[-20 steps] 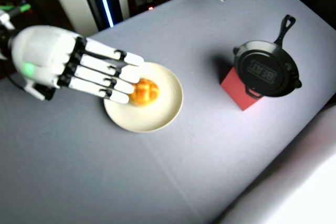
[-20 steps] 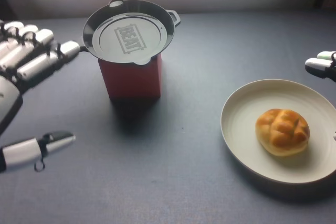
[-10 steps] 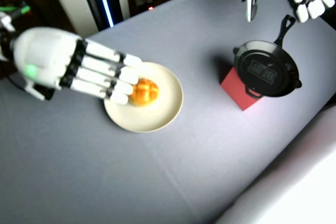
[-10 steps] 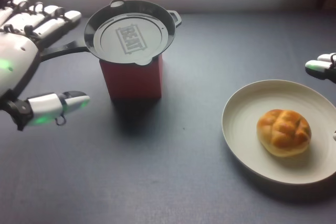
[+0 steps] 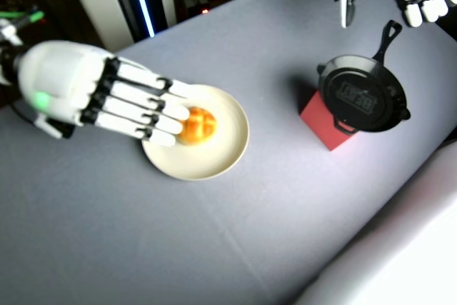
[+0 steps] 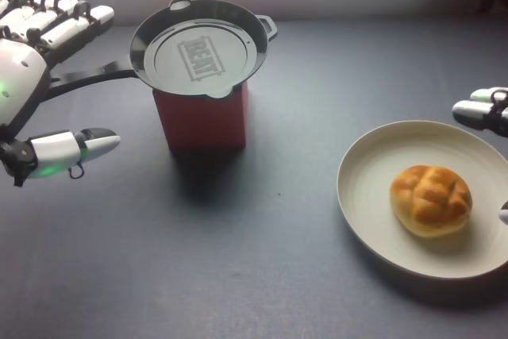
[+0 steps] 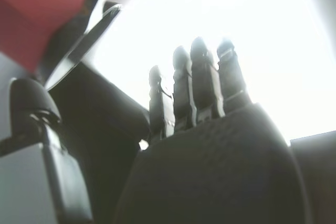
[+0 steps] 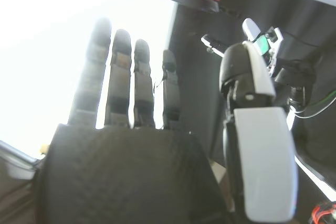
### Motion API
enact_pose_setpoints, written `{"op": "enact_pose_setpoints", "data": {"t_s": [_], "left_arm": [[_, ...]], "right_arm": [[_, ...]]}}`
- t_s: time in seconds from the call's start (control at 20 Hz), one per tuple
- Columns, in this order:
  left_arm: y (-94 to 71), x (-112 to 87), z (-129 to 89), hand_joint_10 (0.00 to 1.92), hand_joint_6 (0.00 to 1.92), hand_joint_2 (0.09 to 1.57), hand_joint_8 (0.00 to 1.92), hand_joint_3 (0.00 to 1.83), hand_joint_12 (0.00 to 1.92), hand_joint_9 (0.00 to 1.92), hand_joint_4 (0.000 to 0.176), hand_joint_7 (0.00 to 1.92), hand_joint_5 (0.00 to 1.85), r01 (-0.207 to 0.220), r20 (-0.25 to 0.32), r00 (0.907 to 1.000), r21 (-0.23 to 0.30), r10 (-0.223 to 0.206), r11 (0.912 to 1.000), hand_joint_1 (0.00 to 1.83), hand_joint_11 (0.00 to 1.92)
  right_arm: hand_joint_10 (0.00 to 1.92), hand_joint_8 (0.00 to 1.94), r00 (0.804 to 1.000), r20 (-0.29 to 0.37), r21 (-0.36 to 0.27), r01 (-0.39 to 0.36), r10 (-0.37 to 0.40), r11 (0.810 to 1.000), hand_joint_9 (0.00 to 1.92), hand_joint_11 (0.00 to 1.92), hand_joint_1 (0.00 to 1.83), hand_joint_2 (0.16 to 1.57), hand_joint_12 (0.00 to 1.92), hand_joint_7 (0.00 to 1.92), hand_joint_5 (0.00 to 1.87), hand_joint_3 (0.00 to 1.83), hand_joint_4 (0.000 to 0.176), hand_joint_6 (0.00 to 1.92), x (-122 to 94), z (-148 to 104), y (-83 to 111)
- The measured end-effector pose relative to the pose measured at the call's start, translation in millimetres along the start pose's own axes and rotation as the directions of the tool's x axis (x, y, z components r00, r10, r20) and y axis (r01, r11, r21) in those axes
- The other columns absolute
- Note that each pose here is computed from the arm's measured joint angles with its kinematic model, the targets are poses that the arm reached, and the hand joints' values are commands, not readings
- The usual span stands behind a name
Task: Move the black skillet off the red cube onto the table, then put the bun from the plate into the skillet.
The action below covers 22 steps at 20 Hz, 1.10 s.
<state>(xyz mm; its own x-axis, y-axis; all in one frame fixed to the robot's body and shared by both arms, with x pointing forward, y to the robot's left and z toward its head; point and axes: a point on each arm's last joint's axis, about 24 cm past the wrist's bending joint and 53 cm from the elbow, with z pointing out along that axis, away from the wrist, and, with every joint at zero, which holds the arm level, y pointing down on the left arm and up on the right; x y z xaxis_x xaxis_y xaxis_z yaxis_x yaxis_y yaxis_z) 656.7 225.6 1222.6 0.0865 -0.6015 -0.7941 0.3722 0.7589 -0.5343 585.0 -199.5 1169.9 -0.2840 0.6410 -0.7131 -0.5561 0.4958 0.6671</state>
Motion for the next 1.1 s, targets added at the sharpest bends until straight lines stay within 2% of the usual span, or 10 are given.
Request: {"op": "enact_pose_setpoints", "data": {"t_s": [0.15, 0.2, 0.35, 0.5, 0.65, 0.75, 0.85, 0.95, 1.05, 1.1], "left_arm": [[6.6, -1.4, 0, 0.02, 0.01, 0.96, 0.00, 0.00, 0.00, 0.22, 0.137, 0.25, 0.26, 0.002, 0.004, 1.0000, -0.025, -0.002, 0.9997, 0.74, 0.00], [6.2, -1.3, 0, 0.01, 0.01, 0.96, 0.00, 0.00, 0.00, 0.19, 0.121, 0.24, 0.27, 0.000, 0.003, 1.0000, -0.022, 0.000, 0.9998, 0.78, 0.00], [14.6, -3.6, 5, 0.00, 0.01, 0.98, 0.00, 0.01, 0.04, 0.17, 0.130, 0.22, 0.29, 0.001, 0.008, 1.0000, -0.045, 0.000, 0.9990, 0.87, 0.07], [24.6, -0.7, 13, 0.00, 0.00, 1.00, 0.00, 0.01, 0.05, 0.16, 0.101, 0.22, 0.27, 0.004, 0.002, 1.0000, -0.075, -0.004, 0.9971, 0.84, 0.09], [34.8, 5.3, 25, 0.01, 0.00, 0.99, 0.00, 0.00, 0.08, 0.18, 0.122, 0.23, 0.28, 0.006, -0.016, 0.9998, -0.110, -0.007, 0.9940, 0.85, 0.11], [42.4, 9.3, 33, 0.01, 0.00, 0.99, 0.00, 0.00, 0.57, 0.21, 0.145, 0.25, 0.28, 0.012, -0.028, 0.9995, -0.134, -0.016, 0.9909, 0.84, 0.00], [47.3, 13.3, 39, 0.00, 0.00, 1.00, 0.00, 0.00, 0.52, 0.21, 0.141, 0.26, 0.29, 0.023, -0.040, 0.9988, -0.150, -0.029, 0.9884, 0.89, 0.00], [52.4, 17.5, 44, 0.01, 0.01, 1.01, 0.01, 0.00, 0.50, 0.27, 0.123, 0.31, 0.36, 0.029, -0.053, 0.9979, -0.166, -0.038, 0.9857, 0.92, 0.00], [57.5, 20.7, 49, 0.02, 0.00, 1.03, 0.00, 0.00, 0.82, 0.44, 0.069, 0.44, 0.49, 0.030, -0.066, 0.9969, -0.182, -0.043, 0.9828, 0.96, 0.00], [61.8, 23.1, 52, 0.03, 0.01, 1.04, 0.01, 0.00, 0.95, 0.57, 0.025, 0.57, 0.58, 0.031, -0.072, 0.9964, -0.195, -0.045, 0.9803, 0.95, 0.07]], "right_arm": [[0.00, 0.00, 1.000, 0.016, 0.015, -0.004, 0.004, 1.000, 0.37, 0.44, 0.74, 1.19, 0.06, 0.32, 0.31, 0.00, 0.070, 0.00, -4, 0, -3.6], [0.01, 0.00, 1.000, 0.016, 0.015, -0.004, 0.004, 1.000, 0.38, 0.44, 0.75, 1.18, 0.06, 0.33, 0.31, 0.00, 0.078, 0.00, -4, 0, -3.6], [0.00, 0.00, 1.000, 0.007, 0.007, -0.002, 0.002, 1.000, 0.36, 0.43, 0.75, 1.19, 0.05, 0.31, 0.30, 0.00, 0.086, 0.00, -2, 0, -1.7], [0.00, 0.00, 1.000, 0.010, 0.011, -0.003, 0.002, 1.000, 0.37, 0.44, 0.76, 1.19, 0.05, 0.32, 0.31, 0.00, 0.092, 0.00, -3, 0, -2.5], [0.00, 0.00, 1.000, 0.008, 0.011, -0.003, 0.003, 1.000, 0.38, 0.44, 0.75, 1.19, 0.05, 0.33, 0.31, 0.00, 0.087, 0.00, -2, 0, -2.5], [0.00, 0.00, 1.000, 0.008, 0.012, -0.003, 0.002, 1.000, 0.38, 0.45, 0.76, 1.20, 0.05, 0.33, 0.31, 0.00, 0.098, 0.00, -2, 0, -2.8], [0.01, 0.00, 1.000, 0.007, 0.012, -0.003, 0.003, 1.000, 0.40, 0.47, 0.76, 1.19, 0.06, 0.33, 0.33, 0.00, 0.079, 0.01, -2, 0, -2.9], [0.00, 0.00, 1.000, 0.007, 0.013, -0.003, 0.003, 1.000, 0.39, 0.46, 0.77, 1.19, 0.05, 0.33, 0.32, 0.00, 0.085, 0.00, -2, 0, -3.1], [0.01, 0.00, 1.000, 0.004, 0.015, -0.003, 0.003, 1.000, 0.41, 0.47, 0.76, 1.19, 0.05, 0.34, 0.33, 0.00, 0.083, 0.00, -1, 0, -3.6], [0.01, 0.00, 1.000, 0.004, 0.016, -0.003, 0.003, 1.000, 0.41, 0.47, 0.76, 1.19, 0.05, 0.34, 0.33, 0.00, 0.089, 0.00, -1, 0, -3.7]]}}
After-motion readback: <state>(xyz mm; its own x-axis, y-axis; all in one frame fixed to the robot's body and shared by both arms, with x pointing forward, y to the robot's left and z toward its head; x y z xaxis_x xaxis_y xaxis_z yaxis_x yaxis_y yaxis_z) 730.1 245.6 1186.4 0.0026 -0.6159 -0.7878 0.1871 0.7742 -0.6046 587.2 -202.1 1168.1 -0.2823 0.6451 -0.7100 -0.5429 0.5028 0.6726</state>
